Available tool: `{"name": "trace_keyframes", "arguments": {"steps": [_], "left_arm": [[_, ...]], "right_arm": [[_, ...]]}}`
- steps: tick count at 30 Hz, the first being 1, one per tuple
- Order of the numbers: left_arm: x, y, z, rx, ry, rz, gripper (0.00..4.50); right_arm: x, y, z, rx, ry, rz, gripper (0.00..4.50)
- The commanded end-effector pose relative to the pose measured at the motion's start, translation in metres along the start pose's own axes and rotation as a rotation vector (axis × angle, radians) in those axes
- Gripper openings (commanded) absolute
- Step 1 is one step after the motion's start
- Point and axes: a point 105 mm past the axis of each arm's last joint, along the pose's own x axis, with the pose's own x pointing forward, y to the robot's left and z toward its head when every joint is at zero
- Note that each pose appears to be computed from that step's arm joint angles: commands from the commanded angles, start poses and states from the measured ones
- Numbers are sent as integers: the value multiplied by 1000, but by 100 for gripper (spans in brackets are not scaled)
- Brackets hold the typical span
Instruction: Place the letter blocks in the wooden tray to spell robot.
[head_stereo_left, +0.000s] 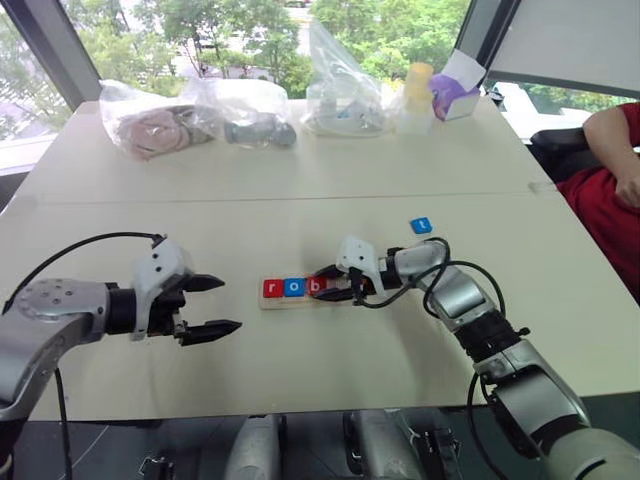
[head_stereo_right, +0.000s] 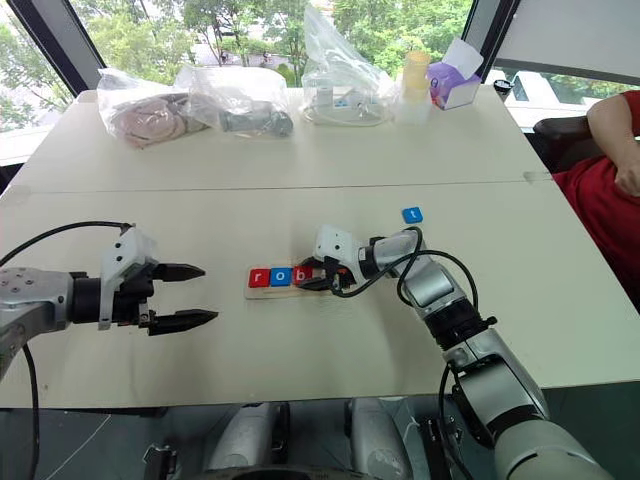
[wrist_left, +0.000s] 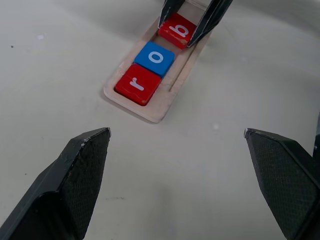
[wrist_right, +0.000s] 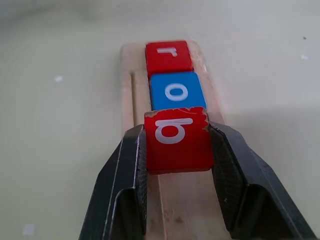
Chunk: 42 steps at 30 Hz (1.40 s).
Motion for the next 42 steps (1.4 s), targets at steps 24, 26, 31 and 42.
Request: {"name": "trace_keyframes", "arguments": {"steps": [24, 26, 31, 42], "left_arm": [[2, 6, 8, 38, -29, 47, 450], [4, 7, 9, 40, -31, 45, 450], [6, 9, 10, 48, -33, 43, 450], [5, 11, 10, 57, -35, 53, 450]], "right_arm": [[-1, 1, 21, -29, -73, 7, 445], [1, 7, 17, -15, -67, 27, 445], [5, 20, 12, 12, -48, 75, 445], [-2, 3, 32, -14, -123, -36, 445]]}}
